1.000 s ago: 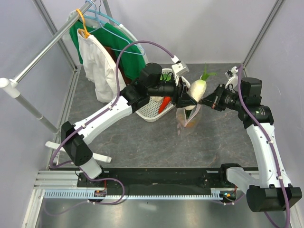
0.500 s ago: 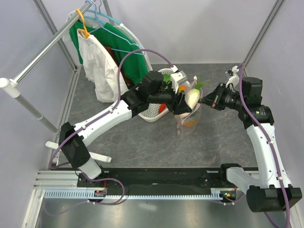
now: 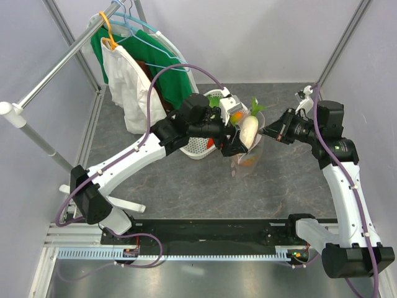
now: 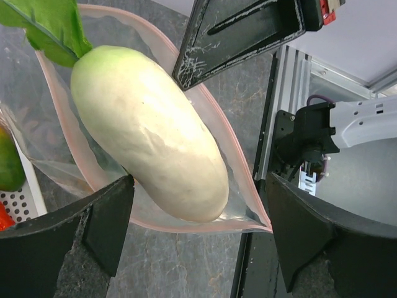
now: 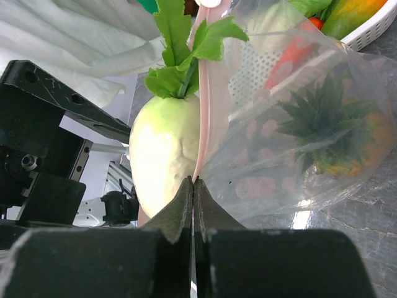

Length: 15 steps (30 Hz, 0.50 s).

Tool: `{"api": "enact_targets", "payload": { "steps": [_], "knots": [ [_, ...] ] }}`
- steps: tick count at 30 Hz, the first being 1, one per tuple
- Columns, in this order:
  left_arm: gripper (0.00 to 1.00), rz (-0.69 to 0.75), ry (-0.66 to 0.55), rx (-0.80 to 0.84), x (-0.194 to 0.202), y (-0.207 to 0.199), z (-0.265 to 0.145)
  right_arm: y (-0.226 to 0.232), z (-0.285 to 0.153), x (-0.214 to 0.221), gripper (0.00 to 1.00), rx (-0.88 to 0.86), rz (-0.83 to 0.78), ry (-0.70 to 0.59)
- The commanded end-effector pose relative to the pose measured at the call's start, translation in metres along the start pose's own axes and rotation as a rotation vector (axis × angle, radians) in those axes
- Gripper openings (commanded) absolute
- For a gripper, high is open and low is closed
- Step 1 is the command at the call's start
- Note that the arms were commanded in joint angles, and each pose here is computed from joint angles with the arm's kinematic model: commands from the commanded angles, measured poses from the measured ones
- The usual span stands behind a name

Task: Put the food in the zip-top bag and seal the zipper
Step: Place the fake vegetable in the zipper food storage bag.

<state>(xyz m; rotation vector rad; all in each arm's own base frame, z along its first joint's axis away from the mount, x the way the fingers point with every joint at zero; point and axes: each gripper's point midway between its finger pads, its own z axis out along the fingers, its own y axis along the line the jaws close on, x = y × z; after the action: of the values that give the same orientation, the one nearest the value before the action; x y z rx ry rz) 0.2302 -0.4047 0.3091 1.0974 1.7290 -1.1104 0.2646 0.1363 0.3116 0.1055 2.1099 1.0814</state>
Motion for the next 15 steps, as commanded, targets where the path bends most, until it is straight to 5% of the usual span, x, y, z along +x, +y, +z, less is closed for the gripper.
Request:
{"api": "enact_targets", "payload": {
  "steps": [1, 8, 15],
  "knots": [
    [0.9, 0.075, -0.045, -0.015, -0.023, -0.004, -0.012, 0.027, -0.012, -0.016, 0.0, -0.072, -0.075, -0.055],
    [0.66, 0.097, -0.045, -0.037, -0.027, 0.003, -0.008, 0.028, -0.013, -0.013, 0.0, -0.084, -0.079, -0.046],
    [0.65, 0.129, -0.011, -0.059, -0.03, 0.007, -0.011, 0.031, -0.014, -0.014, 0.0, -0.091, -0.091, -0.046]
  ]
}}
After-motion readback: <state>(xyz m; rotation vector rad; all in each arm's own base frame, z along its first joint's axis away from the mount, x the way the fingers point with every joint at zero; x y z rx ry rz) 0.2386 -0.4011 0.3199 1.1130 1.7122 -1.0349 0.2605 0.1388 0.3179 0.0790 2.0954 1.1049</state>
